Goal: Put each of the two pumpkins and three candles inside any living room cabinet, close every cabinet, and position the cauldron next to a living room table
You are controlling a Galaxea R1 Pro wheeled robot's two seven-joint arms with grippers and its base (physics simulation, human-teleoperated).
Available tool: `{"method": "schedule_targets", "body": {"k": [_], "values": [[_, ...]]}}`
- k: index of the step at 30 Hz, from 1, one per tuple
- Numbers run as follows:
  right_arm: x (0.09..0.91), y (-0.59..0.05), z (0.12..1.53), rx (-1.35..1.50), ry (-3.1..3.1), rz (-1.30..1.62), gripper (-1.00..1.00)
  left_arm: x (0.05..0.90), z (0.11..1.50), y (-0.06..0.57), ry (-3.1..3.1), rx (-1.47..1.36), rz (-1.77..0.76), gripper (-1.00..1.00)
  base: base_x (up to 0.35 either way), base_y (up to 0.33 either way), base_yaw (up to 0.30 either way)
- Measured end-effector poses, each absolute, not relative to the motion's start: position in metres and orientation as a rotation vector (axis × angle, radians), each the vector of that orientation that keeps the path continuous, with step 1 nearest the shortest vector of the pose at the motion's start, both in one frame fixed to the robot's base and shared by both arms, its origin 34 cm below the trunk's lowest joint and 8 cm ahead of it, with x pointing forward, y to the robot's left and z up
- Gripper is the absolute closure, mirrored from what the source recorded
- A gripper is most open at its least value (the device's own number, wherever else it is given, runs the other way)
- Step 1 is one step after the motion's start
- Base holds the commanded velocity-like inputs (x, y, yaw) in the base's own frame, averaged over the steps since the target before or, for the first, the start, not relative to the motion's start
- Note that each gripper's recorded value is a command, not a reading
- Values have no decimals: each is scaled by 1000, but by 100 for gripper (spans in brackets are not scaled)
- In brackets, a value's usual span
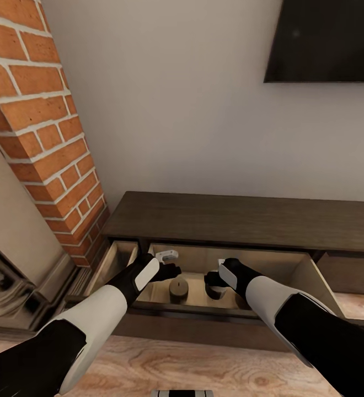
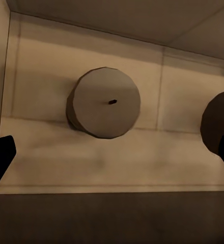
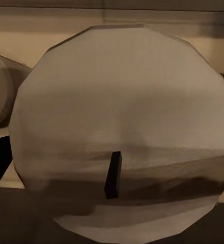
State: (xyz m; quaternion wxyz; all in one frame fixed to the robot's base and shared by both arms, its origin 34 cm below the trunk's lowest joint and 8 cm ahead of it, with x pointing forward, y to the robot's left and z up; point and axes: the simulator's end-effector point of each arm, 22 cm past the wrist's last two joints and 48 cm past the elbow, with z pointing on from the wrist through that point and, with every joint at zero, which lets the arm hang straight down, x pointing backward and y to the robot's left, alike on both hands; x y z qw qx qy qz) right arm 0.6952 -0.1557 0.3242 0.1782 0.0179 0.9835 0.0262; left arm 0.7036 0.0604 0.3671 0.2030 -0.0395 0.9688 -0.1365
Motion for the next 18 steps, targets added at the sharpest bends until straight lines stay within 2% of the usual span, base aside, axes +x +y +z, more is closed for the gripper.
{"method": "schedule_targets", "body": {"k": [5,18], "values": [[695,-156,324,50,2782,74,100,704,367,60,2703,-110,-381,-100,133,65,0],[694,-156,319,54,2788,75,100,702,361,60,2713,-114,-382,-100,6,3,0]]}}
